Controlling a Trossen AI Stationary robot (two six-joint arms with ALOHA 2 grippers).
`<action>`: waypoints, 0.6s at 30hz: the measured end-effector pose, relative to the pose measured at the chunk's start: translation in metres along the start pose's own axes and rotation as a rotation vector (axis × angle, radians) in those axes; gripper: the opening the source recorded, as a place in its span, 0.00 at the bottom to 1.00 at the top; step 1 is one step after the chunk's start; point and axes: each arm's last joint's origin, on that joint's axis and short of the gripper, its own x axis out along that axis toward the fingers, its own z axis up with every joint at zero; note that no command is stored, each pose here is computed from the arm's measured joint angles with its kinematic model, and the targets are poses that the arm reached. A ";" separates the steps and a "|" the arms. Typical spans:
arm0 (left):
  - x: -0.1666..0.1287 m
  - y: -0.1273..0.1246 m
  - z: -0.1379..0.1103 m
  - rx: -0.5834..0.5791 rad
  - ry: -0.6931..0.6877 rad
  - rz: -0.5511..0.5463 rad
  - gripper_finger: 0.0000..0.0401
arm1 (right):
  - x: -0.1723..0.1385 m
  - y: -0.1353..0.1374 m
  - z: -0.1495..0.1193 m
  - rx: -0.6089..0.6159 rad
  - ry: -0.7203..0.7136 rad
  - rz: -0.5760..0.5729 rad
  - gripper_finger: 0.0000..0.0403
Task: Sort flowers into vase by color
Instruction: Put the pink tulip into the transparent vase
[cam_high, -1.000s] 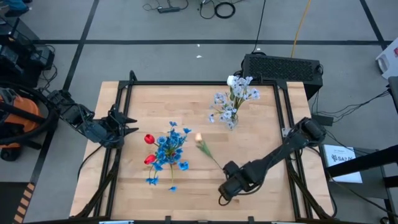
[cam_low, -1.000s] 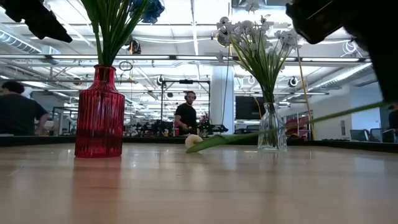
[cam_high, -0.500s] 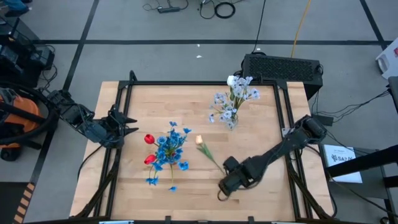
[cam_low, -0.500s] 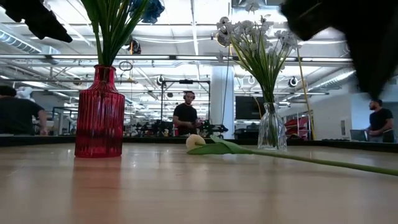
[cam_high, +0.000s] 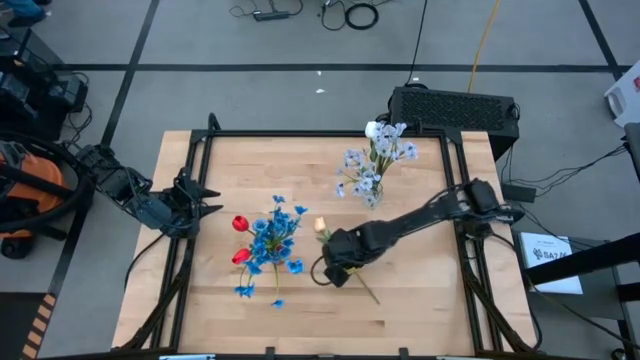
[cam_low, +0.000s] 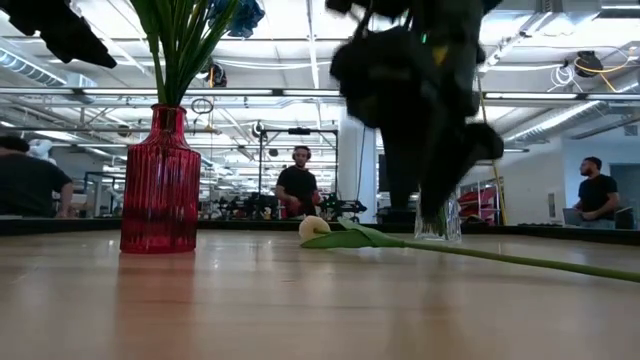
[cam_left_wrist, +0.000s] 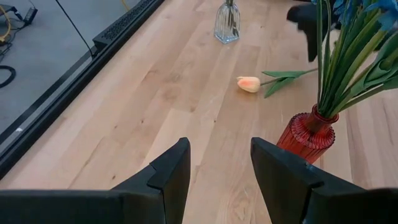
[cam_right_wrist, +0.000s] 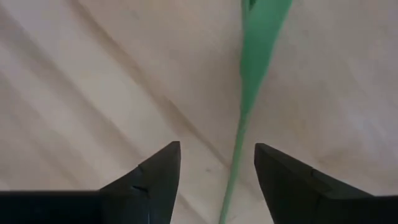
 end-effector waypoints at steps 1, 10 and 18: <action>0.000 0.000 0.000 0.000 0.000 0.000 0.44 | 0.006 -0.003 0.003 0.005 0.023 -0.011 0.49; 0.000 0.000 0.000 0.001 0.001 0.000 0.44 | 0.037 -0.013 0.013 0.047 0.053 -0.102 0.34; 0.000 0.000 0.000 0.008 0.004 0.001 0.44 | 0.027 -0.001 -0.008 0.062 0.046 -0.073 0.03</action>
